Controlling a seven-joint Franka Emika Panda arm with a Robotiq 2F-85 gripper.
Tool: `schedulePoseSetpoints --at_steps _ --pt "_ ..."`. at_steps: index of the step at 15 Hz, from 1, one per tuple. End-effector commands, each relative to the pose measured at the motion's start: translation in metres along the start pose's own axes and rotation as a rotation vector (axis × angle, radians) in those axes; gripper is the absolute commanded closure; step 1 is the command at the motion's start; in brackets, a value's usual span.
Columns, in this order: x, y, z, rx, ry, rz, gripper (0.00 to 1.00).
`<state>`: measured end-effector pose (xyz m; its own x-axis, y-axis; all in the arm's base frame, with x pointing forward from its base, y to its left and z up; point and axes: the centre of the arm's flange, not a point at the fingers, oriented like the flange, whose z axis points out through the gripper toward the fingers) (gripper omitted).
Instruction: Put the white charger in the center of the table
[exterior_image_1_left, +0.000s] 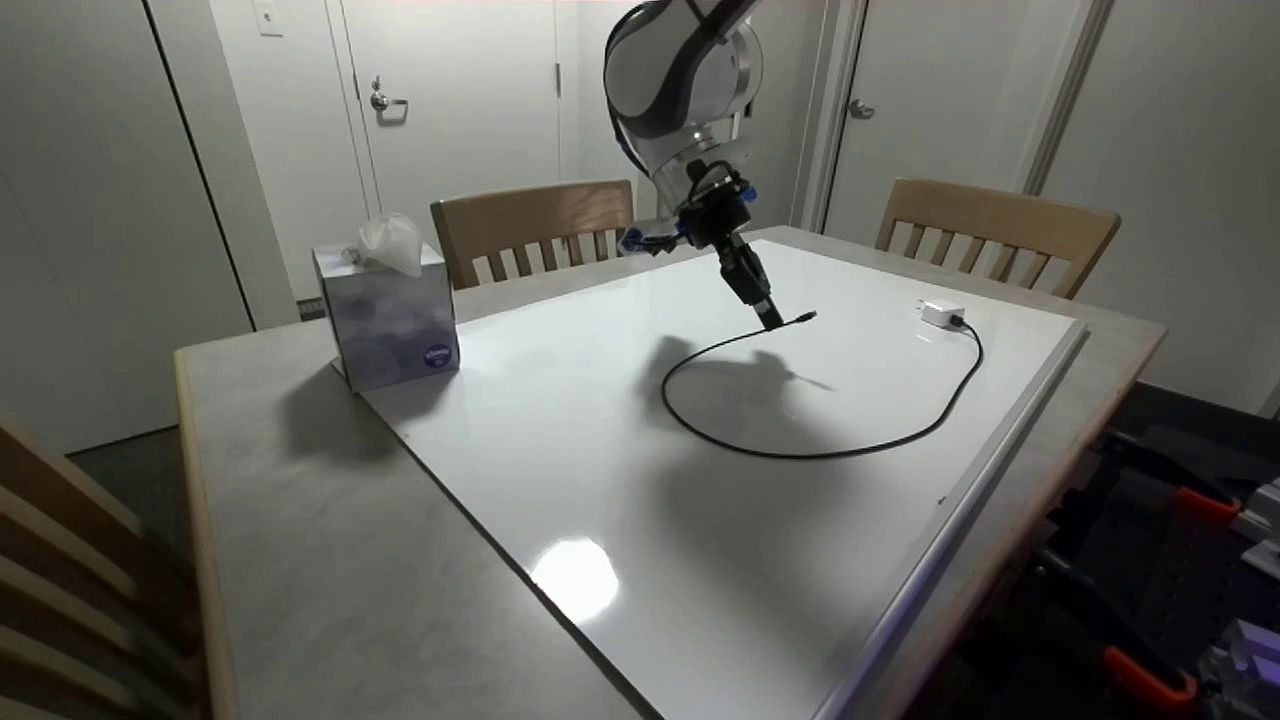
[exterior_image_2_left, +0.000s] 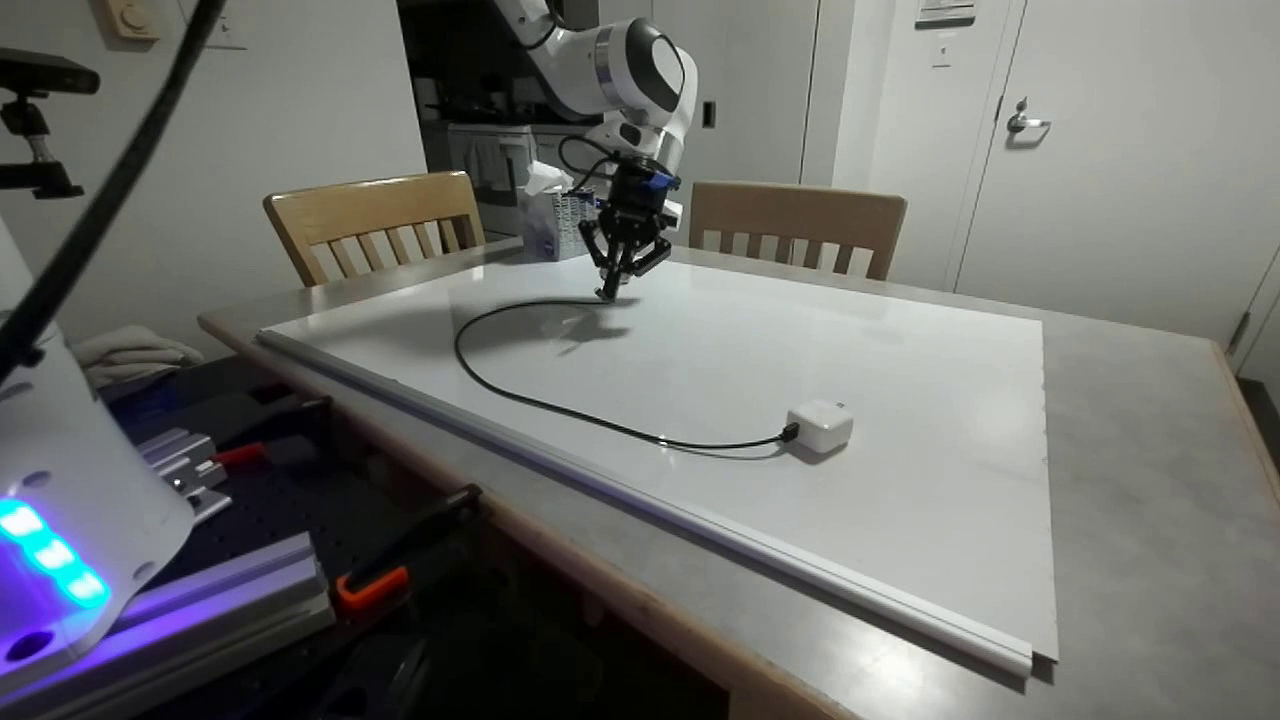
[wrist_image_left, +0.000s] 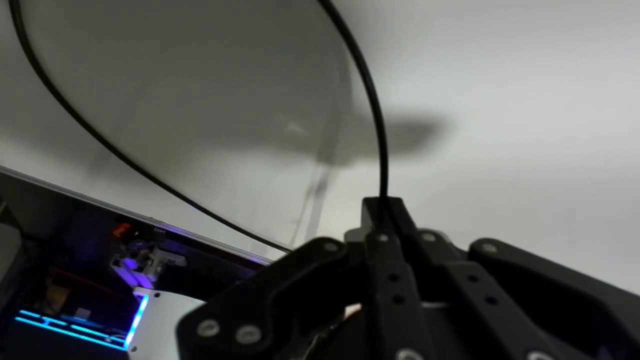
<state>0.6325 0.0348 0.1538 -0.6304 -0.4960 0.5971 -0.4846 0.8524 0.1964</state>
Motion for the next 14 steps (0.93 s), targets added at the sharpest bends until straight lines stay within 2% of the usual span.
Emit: schedulePoseSetpoints --at_steps 1,3,4,5,9,14 --pt "0.016 -0.003 0.001 -0.095 0.004 0.176 0.99" --pt "0.033 -0.015 0.004 -0.143 -0.011 0.276 0.99" --pt "0.041 -0.021 0.005 -0.178 -0.018 0.321 0.81" --pt "0.046 -0.025 0.005 -0.205 -0.022 0.369 0.70" --pt "0.054 -0.028 0.005 -0.286 -0.019 0.497 0.42" --pt "0.050 -0.013 0.007 -0.316 0.026 0.548 0.07"
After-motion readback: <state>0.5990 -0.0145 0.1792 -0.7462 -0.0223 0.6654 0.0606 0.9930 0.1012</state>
